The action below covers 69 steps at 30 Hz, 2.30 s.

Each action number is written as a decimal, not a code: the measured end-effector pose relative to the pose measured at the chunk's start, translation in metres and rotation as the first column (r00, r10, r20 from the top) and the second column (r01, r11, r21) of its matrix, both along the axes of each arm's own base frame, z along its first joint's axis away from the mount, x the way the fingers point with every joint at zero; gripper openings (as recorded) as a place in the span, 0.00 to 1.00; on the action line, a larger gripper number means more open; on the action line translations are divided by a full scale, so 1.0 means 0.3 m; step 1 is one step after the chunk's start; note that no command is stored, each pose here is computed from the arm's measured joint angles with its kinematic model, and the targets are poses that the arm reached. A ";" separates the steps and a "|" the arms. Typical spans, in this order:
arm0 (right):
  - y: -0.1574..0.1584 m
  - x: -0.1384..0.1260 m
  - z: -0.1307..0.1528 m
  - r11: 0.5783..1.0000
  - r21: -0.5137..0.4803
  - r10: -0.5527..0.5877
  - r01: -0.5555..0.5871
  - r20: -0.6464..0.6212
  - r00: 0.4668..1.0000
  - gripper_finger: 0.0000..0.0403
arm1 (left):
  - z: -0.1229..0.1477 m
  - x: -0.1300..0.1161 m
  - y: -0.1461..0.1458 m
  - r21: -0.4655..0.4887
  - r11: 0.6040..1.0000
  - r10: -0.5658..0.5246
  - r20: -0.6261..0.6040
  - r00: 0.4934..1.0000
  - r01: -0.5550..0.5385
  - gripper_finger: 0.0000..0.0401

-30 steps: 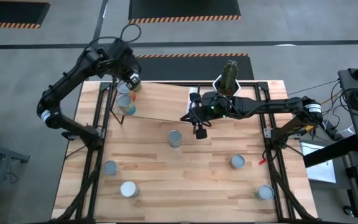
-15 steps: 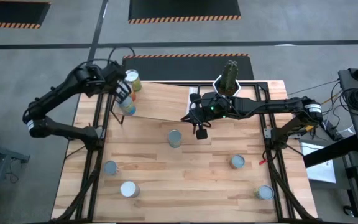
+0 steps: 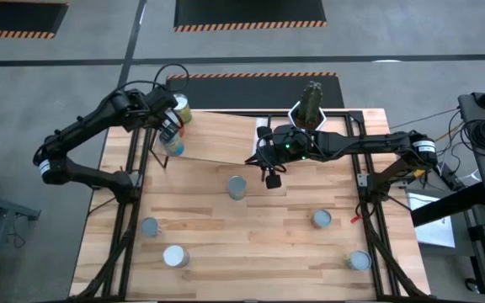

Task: Pick and place cans onto a shelf
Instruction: Adjust the canned pineapple on the shelf

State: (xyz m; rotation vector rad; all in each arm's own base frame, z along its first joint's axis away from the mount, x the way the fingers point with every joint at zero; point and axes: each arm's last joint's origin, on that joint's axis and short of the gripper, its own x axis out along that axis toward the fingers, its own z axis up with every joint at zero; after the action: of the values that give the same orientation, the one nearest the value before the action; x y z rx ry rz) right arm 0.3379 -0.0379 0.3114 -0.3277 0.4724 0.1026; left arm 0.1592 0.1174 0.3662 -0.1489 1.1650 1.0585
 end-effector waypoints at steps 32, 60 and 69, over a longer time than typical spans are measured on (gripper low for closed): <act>0.000 0.000 -0.001 1.000 0.003 -0.002 0.002 -0.001 1.000 0.02 | -0.023 -0.002 0.006 0.018 1.000 -0.006 -0.034 0.999 0.007 0.00; 0.000 0.000 -0.001 1.000 0.004 -0.002 0.002 -0.001 1.000 0.02 | -0.009 0.000 0.004 0.032 0.999 -0.036 0.015 0.999 0.035 0.00; 0.000 -0.001 -0.003 1.000 0.007 -0.003 0.003 -0.004 1.000 0.02 | 0.007 -0.041 -0.011 0.055 0.998 -0.021 0.041 0.999 0.019 0.00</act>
State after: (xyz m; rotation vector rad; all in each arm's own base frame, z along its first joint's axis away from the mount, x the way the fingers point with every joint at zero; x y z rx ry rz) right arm 0.3377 -0.0378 0.3105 -0.3196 0.4760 0.1017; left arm 0.1468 0.1141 0.3682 -0.1156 1.0976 1.0636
